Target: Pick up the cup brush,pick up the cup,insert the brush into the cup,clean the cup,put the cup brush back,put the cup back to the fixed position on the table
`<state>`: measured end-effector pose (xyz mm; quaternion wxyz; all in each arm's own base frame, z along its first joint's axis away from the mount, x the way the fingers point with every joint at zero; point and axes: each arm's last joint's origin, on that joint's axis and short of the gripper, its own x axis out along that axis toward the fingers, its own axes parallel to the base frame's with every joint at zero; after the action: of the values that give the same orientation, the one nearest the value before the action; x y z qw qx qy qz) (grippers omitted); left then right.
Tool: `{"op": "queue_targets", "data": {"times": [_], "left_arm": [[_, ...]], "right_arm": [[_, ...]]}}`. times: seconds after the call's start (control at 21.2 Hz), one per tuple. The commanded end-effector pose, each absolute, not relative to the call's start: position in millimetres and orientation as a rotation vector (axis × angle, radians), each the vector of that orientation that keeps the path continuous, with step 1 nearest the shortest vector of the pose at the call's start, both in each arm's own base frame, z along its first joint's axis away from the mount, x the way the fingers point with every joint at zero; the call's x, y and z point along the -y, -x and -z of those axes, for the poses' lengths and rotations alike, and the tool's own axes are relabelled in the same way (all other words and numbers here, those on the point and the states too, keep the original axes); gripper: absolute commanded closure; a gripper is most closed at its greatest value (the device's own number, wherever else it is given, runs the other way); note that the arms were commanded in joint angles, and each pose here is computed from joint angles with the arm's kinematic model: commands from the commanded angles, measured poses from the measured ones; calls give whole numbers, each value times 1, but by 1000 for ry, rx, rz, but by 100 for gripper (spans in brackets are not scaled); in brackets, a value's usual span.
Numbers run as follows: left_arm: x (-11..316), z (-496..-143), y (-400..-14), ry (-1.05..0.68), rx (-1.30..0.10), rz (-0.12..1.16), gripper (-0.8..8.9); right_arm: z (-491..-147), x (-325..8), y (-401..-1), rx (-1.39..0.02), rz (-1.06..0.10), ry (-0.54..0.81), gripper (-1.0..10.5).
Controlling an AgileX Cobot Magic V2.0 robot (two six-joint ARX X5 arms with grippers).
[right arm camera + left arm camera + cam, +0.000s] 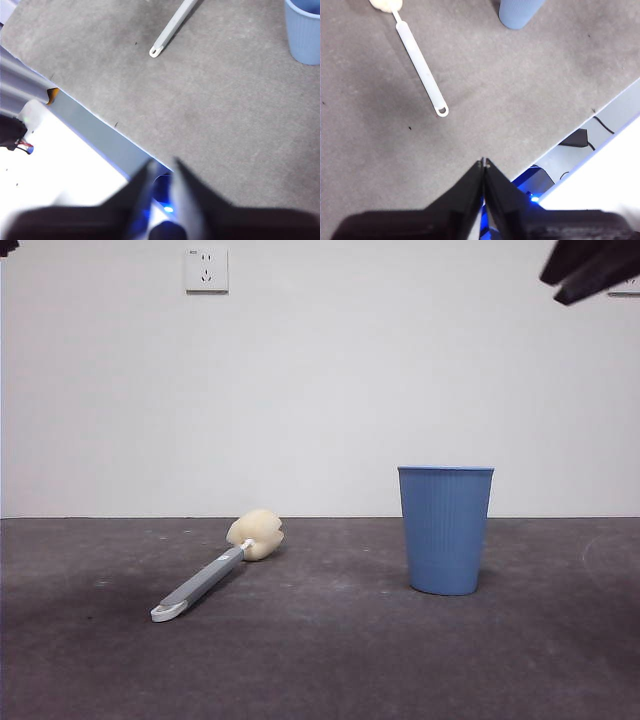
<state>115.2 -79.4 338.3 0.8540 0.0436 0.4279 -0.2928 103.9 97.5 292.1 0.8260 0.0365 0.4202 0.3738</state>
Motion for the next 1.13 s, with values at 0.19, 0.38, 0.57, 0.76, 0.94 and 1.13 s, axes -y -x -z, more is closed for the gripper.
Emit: {"op": "queue_targets", "data": {"times": [0.19,0.38,0.57,0.76,0.94,1.13], "left_arm": [[79,-337,-115,-106,-901,618,817],[80,-337,-115,-105,-897,619,817],[80,-337,-115,-105,-897,619,817],[77,-339,-115,-135,-862,602,817],[56,-371,-119,-143,-422,457,817],[27,-385,-107,-80,42,312,817]], "right_arm": [[-293,-98,-104,-890,-786,-87,945],[-293,-98,-104,-890,-786,-87,945],[-293,-98,-104,-890,-786,-87,945],[-293,-98,-104,-890,-786,-87,945],[-293,-98,-104,-890,-786,-87,945],[-293,-98,-104,-890,-787,-87,945]]}}
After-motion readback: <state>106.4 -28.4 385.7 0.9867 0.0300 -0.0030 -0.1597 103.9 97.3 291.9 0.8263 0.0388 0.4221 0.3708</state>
